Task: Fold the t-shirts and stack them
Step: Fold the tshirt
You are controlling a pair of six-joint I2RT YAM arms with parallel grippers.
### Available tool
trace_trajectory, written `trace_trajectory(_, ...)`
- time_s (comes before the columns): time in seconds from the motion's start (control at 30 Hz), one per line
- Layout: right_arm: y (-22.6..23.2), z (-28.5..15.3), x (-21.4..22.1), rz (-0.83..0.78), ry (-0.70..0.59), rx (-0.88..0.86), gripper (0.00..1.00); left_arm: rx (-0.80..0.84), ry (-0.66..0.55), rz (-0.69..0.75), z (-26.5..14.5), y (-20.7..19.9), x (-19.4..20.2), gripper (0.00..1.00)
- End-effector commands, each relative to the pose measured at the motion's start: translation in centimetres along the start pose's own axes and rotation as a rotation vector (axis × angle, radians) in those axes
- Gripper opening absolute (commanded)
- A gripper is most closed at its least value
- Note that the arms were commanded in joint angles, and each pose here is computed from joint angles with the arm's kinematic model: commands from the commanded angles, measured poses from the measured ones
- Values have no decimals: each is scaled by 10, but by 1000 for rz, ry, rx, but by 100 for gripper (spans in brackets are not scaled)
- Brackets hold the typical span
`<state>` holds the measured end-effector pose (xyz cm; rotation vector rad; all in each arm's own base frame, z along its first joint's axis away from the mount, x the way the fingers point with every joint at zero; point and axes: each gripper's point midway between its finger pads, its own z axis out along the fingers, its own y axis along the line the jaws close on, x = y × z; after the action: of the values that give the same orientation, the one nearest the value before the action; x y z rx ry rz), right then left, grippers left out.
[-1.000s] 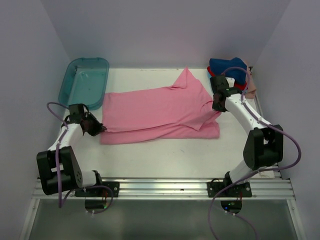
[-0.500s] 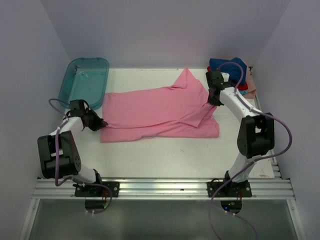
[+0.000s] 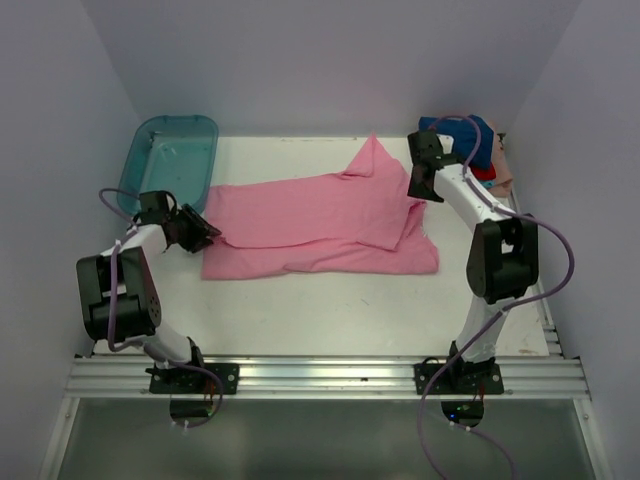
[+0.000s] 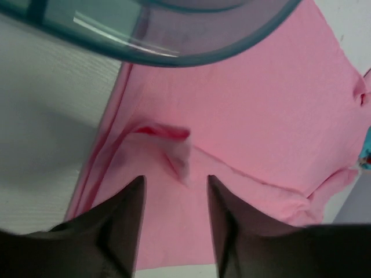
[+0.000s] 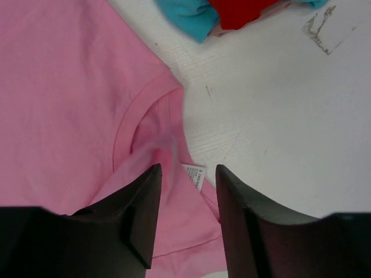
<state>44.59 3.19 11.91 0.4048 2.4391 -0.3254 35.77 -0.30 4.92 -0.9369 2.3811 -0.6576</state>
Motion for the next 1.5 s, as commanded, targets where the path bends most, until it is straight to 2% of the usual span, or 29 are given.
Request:
trace_trajectory(0.0,3,-2,-16,10,-22,-4,56,97,-140,54,-17,-30,-36,51)
trace_trajectory(0.03,5,-4,-16,14,-23,-20,60,109,-202,66,-31,-35,-40,75)
trace_trajectory(0.1,4,-16,-18,44,-66,-63,68,143,-299,98,-51,-46,-50,99)
trace_trajectory(0.17,3,-23,-11,56,-86,-100,72,180,-406,149,-81,-60,-54,100)
trace_trajectory(0.23,-1,-46,-14,80,-133,-147,73,228,-449,205,-105,-73,-49,100)
trace_trajectory(0.3,-7,-52,3,72,-121,-155,74,225,-414,228,-109,-73,-35,100)
trace_trajectory(0.37,-11,-64,22,75,-111,-184,74,205,-324,263,-104,-68,-13,100)
trace_trajectory(0.43,-11,-75,35,72,-107,-215,65,189,-217,285,-87,-60,12,100)
trace_trajectory(0.47,-12,-69,54,60,-76,-216,56,183,-163,282,-80,-55,24,100)
trace_trajectory(0.5,-9,-69,65,56,-47,-244,43,219,-107,294,-75,-57,36,95)
trace_trajectory(0.53,-8,-69,74,68,-30,-257,9,210,-49,303,-62,-52,49,82)
trace_trajectory(0.57,-11,-65,90,66,1,-257,0,202,-15,301,-56,-49,56,74)
trace_trajectory(0.6,-11,-63,99,70,26,-255,0,203,16,303,-50,-48,64,63)
trace_trajectory(0.63,-12,-62,107,80,46,-254,0,203,73,301,-41,-46,77,39)
trace_trajectory(0.7,-14,-55,127,80,95,-236,0,175,97,293,-31,-39,83,11)
trace_trajectory(0.8,-18,-49,142,71,118,-216,0,132,125,275,-19,-25,88,6)
trace_trajectory(0.9,-18,-41,149,66,140,-202,0,105,140,271,-15,-17,92,5)
trace_trajectory(1.2,-8,-10,162,51,216,-144,0,-104,137,247,-5,29,94,7)
trace_trajectory(1.47,-33,7,186,-4,296,16,0,-259,236,193,-4,71,120,8)
